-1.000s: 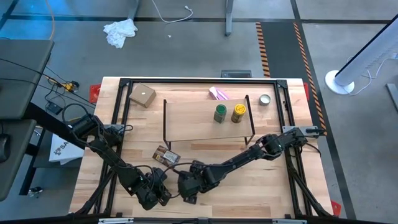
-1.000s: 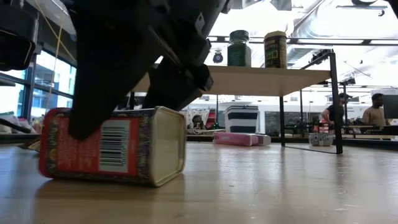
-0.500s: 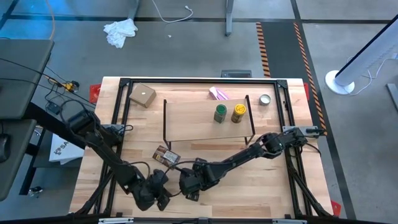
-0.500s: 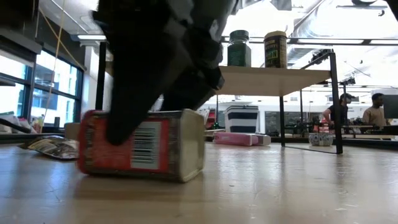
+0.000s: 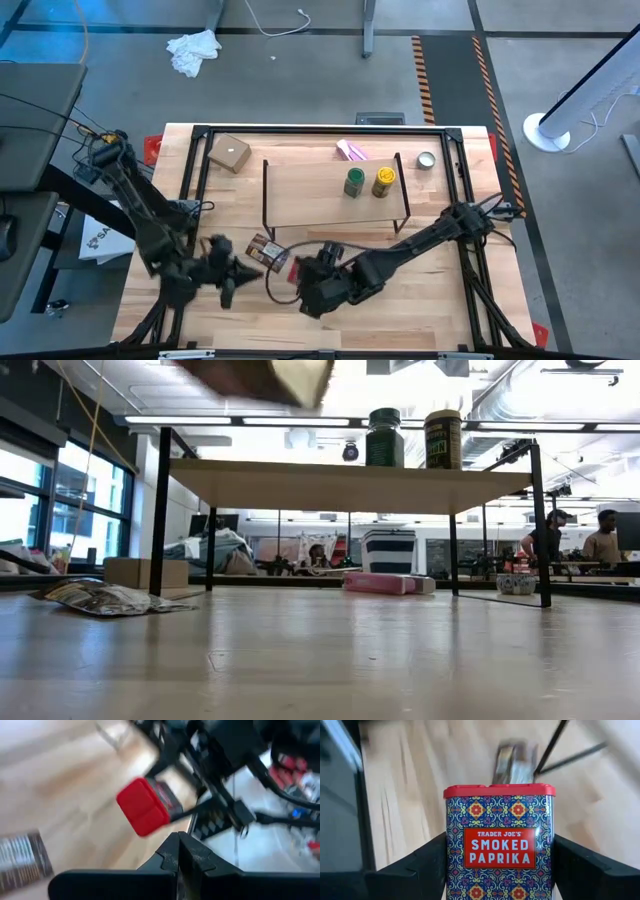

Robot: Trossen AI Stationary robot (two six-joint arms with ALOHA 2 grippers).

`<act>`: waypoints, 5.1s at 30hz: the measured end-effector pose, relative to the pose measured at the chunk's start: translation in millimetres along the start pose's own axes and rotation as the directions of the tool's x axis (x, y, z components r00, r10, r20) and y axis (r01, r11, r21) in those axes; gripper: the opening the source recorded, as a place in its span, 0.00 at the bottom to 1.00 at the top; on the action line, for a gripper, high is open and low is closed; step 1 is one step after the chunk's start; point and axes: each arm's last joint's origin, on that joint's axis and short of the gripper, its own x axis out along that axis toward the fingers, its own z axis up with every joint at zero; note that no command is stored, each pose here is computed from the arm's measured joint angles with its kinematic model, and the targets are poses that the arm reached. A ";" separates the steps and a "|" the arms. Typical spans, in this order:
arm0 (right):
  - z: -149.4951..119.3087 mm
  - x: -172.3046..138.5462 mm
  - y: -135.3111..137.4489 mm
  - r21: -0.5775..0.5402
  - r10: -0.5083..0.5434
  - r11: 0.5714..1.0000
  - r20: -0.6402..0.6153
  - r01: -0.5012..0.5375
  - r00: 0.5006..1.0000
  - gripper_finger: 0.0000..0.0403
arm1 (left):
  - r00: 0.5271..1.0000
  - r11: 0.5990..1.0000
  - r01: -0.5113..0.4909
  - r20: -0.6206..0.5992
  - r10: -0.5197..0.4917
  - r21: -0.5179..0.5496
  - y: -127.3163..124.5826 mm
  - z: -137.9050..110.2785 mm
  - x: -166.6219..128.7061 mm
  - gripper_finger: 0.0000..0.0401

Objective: Shelf spices
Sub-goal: Put the red seasoning can on the shelf

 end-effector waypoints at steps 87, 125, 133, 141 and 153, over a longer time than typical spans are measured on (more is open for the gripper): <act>80.0 -88.7 -74.6 -0.301 0.139 0.951 0.236 -0.064 0.962 0.69 | 0.978 0.888 0.196 0.144 -0.149 -0.415 -9.8 122.5 41.6 0.63; 76.9 -89.9 -70.3 -0.361 0.037 0.930 0.289 0.073 0.957 0.71 | 0.996 0.950 0.054 0.089 -0.028 -0.307 1.5 131.4 34.5 0.53; 78.2 -109.6 -83.4 -0.375 -0.029 0.915 0.309 0.150 0.951 0.79 | 0.998 0.971 -0.017 0.056 0.031 -0.240 13.3 136.8 31.3 0.53; 80.9 -124.0 -91.3 -0.306 -0.087 0.930 0.353 0.203 0.931 0.80 | 0.993 0.973 -0.108 0.021 0.115 -0.203 23.9 136.1 32.3 0.53; 66.7 -229.9 -120.8 0.000 -0.285 0.940 0.545 0.340 0.788 0.80 | 0.965 0.952 -0.253 -0.030 0.262 0.170 29.9 211.4 41.8 0.53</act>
